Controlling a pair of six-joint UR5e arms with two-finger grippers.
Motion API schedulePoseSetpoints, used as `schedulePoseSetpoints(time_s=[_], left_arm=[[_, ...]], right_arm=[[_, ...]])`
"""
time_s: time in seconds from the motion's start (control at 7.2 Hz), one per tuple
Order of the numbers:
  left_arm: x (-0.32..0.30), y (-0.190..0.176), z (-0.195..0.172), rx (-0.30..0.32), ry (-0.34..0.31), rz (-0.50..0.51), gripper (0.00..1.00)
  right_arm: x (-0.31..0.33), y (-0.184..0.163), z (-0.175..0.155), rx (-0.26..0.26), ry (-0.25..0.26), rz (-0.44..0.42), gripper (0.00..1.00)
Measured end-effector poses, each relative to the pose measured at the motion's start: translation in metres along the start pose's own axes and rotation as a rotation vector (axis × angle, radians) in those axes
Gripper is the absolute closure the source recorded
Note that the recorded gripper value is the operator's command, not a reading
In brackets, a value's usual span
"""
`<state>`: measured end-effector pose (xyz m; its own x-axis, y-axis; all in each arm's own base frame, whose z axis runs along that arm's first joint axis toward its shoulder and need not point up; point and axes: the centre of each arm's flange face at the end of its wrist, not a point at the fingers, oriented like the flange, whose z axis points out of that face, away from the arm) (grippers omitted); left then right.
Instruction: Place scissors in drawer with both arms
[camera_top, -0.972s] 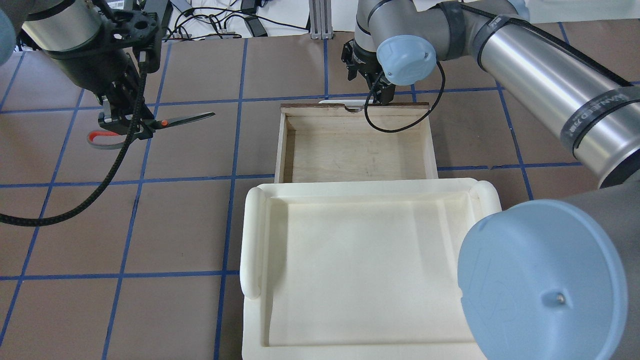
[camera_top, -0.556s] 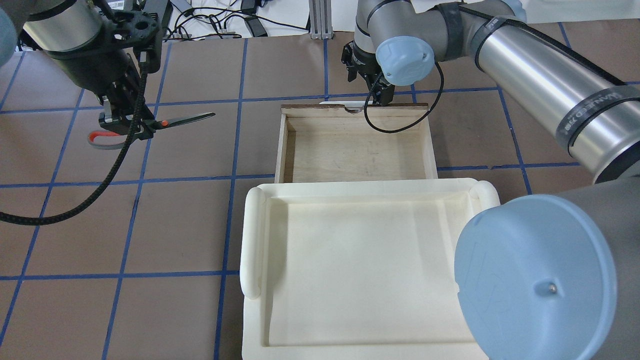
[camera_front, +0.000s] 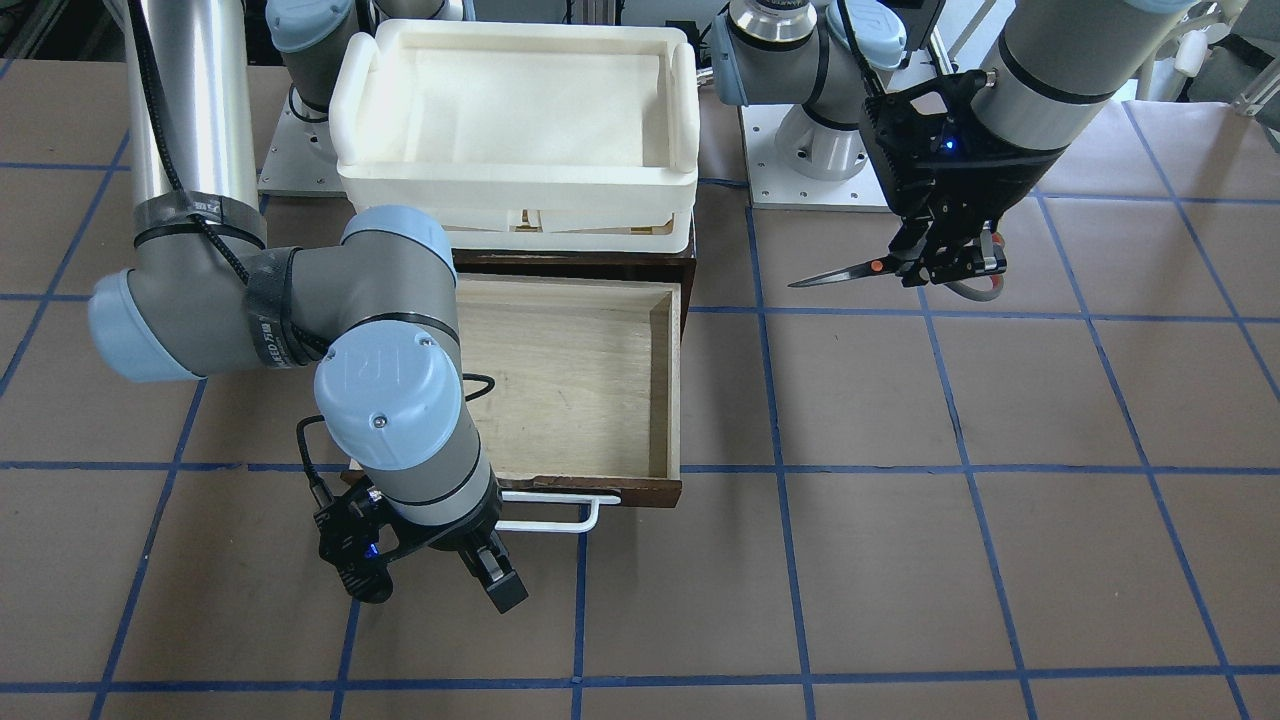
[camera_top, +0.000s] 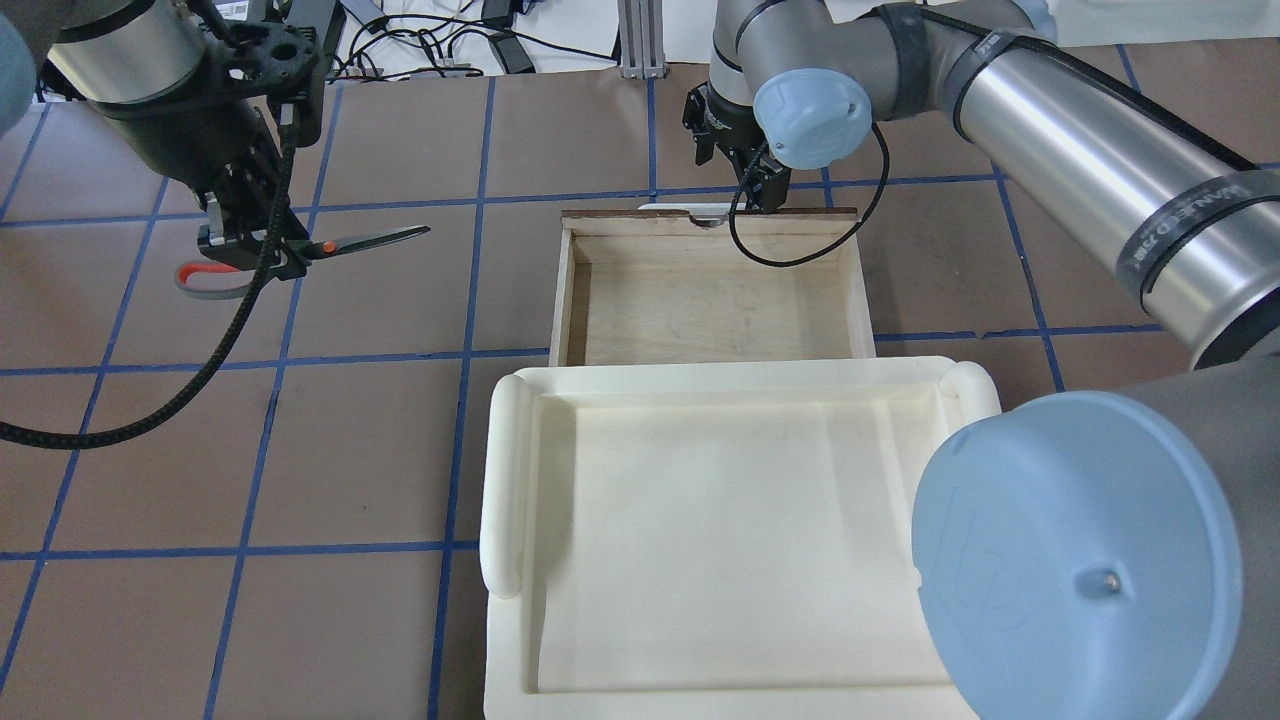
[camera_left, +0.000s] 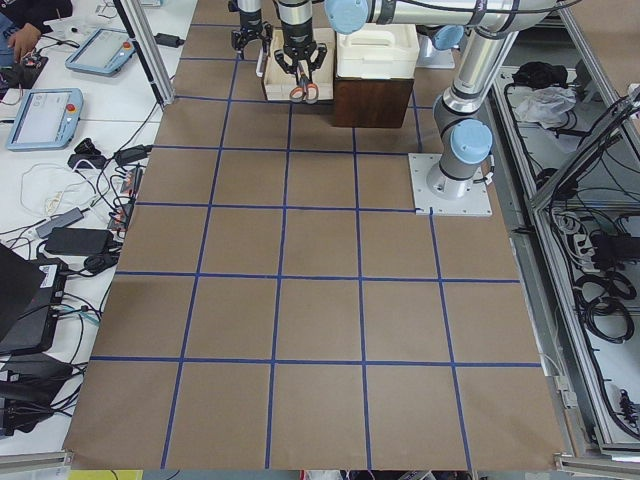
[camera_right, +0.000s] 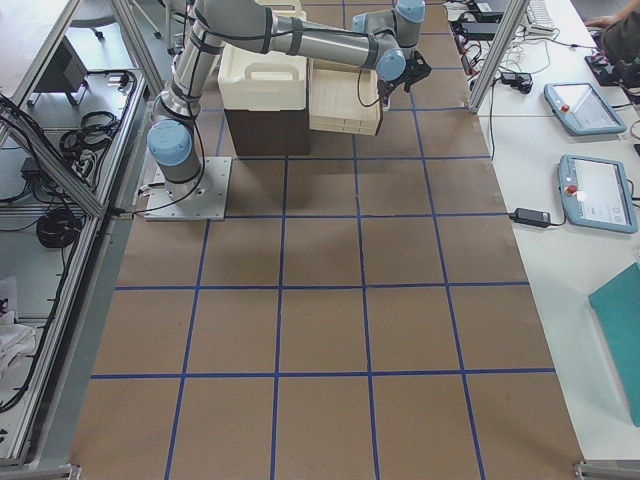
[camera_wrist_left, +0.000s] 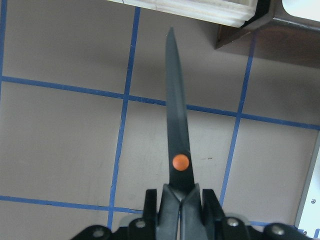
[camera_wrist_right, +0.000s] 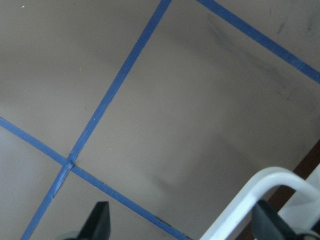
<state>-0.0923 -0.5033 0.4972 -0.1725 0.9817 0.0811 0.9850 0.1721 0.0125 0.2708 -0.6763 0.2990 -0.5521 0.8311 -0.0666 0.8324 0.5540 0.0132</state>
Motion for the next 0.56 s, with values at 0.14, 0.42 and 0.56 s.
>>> schedulePoseSetpoints(time_s=[0.14, 0.42, 0.56], left_arm=[[0.000, 0.000, 0.000, 0.000, -0.001, 0.000, 1.00], [0.001, 0.000, -0.001, -0.001, -0.002, 0.000, 1.00], [0.001, 0.000, -0.001, -0.002, -0.003, 0.000, 1.00]], right_arm=[[0.003, 0.002, 0.000, -0.014, 0.022, 0.001, 0.00], [0.011, 0.005, -0.009, -0.031, 0.055, 0.003, 0.00], [0.013, 0.006, -0.011, -0.036, 0.066, 0.003, 0.00]])
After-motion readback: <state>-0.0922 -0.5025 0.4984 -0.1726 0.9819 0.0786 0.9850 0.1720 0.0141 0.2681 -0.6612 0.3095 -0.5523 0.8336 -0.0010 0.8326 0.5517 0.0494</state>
